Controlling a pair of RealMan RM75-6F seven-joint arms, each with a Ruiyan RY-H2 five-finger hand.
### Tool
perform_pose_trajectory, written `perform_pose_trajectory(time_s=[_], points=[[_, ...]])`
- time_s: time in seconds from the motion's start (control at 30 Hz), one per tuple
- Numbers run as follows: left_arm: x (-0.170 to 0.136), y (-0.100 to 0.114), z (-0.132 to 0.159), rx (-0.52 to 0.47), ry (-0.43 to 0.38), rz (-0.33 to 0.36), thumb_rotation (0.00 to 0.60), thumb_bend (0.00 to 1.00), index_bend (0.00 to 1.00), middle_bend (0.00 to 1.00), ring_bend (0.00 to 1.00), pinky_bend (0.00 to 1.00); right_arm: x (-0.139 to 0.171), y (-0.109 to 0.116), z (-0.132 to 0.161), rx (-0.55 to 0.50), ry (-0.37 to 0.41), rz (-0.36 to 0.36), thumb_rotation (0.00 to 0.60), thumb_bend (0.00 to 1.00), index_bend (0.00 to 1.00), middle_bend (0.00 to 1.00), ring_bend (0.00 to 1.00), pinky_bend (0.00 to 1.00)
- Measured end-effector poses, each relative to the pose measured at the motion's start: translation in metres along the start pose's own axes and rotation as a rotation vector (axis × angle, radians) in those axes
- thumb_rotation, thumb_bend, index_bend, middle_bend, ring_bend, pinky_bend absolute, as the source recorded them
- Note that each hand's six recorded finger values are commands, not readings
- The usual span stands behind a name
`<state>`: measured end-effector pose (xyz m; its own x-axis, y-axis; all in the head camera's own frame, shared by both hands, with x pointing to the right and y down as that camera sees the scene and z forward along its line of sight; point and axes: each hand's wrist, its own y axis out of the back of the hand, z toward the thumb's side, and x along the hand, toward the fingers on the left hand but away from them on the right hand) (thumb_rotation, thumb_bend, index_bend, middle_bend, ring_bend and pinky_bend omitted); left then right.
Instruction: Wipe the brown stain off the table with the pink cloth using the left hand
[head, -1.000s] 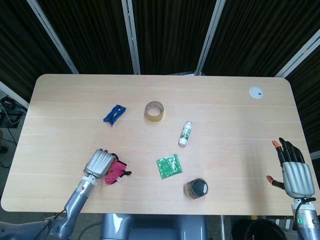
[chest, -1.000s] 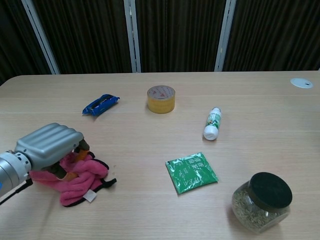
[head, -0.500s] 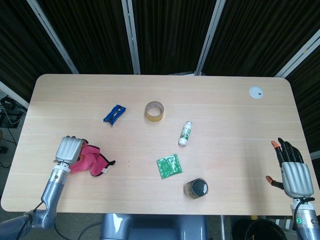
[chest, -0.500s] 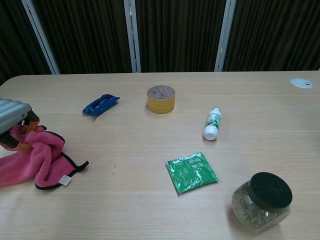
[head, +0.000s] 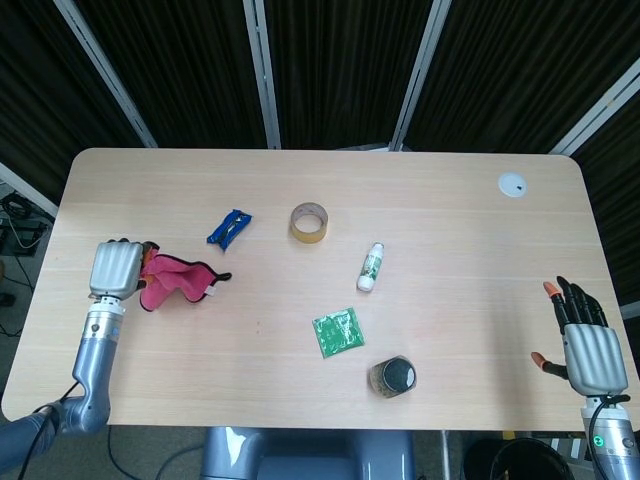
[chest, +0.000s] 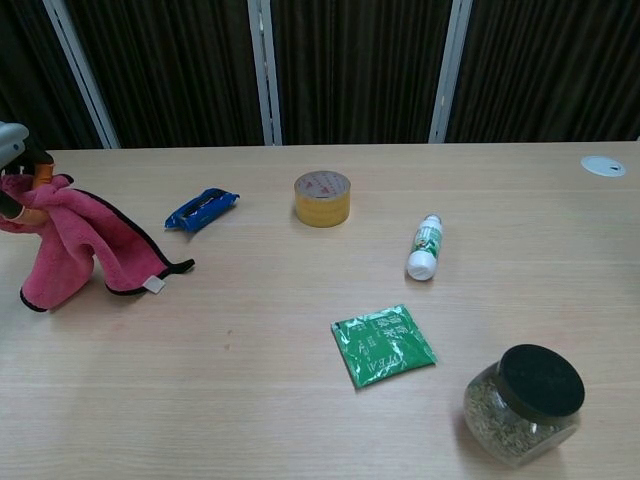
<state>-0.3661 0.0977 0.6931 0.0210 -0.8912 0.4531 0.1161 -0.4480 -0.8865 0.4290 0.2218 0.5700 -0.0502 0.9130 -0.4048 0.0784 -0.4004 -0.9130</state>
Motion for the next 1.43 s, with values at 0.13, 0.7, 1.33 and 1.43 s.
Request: perform_pose_trajectory(time_s=[0.13, 0.7, 1.33, 1.43], points=[[-0.003, -0.010, 0.001, 0.008, -0.010, -0.043, 0.600, 0.34, 0.50, 0.26, 0.20, 0.37, 0.000, -0.001, 0.000, -0.002, -0.002, 0.004, 0.600, 0.02, 0.06, 0.00, 0.00, 0.11], [-0.020, -0.007, -0.009, -0.032, 0.028, -0.138, 0.600, 0.05, 0.07, 0.00, 0.00, 0.00, 0.000, -0.001, -0.002, -0.021, -0.009, 0.022, 0.600, 0.02, 0.06, 0.00, 0.00, 0.11], [-0.152, 0.042, -0.088, -0.059, 0.082, -0.016, 0.600, 0.04, 0.00, 0.00, 0.00, 0.00, 0.001, -0.003, 0.004, 0.006, 0.018, 0.038, 0.600, 0.02, 0.05, 0.00, 0.00, 0.11], [-0.165, 0.046, -0.092, -0.089, 0.071, 0.007, 0.600, 0.04, 0.00, 0.00, 0.00, 0.00, 0.001, -0.004, 0.005, 0.011, 0.025, 0.037, 0.600, 0.02, 0.04, 0.00, 0.00, 0.11]])
